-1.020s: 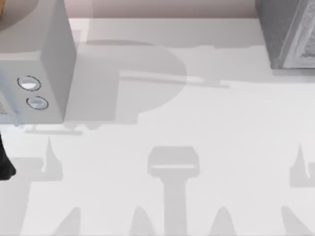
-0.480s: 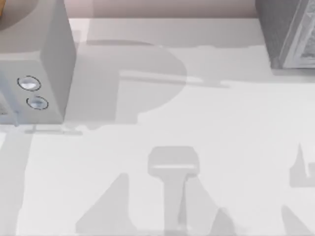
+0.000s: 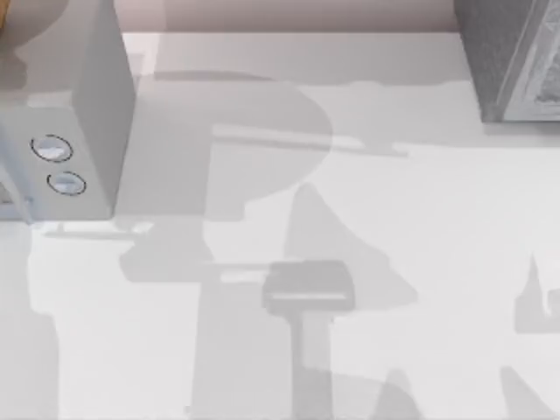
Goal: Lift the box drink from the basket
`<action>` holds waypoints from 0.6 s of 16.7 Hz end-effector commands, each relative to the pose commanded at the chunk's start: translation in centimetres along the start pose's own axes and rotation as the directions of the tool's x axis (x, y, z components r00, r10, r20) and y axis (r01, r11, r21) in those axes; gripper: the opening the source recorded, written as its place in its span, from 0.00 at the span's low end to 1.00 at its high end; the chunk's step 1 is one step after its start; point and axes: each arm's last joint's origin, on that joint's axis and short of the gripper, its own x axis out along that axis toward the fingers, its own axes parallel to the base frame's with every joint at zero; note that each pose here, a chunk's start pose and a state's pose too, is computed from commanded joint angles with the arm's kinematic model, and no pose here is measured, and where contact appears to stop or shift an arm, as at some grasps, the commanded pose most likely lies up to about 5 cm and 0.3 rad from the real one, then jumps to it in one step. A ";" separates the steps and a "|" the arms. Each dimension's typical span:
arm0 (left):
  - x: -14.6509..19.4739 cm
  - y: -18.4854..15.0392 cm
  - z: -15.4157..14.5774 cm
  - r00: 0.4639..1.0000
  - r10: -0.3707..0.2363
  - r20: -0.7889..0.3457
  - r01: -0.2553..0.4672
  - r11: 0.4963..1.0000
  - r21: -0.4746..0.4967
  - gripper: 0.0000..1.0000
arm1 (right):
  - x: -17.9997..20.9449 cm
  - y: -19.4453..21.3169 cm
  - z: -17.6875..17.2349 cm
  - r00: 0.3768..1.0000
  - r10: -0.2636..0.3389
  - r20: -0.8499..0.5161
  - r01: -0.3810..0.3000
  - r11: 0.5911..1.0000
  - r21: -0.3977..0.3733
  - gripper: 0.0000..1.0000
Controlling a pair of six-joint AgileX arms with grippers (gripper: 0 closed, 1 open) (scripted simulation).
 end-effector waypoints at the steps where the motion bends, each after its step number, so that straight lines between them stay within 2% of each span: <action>1: 1.2 0.7 -0.2 1.000 0.000 -0.001 0.000 1.000 0.000 1.00 | 0.0 0.0 0.0 1.000 0.000 0.000 0.000 1.000 0.000 1.00; 5: 4.4 2.6 -1.0 1.000 -0.001 -0.005 0.001 1.000 0.000 1.00 | 0.0 0.0 0.0 1.000 0.000 0.000 0.000 1.000 0.000 1.00; 10: 4.8 2.8 -1.1 1.000 -0.001 -0.005 0.001 1.000 0.000 1.00 | 0.0 0.0 0.0 1.000 0.000 0.000 0.000 1.000 0.000 1.00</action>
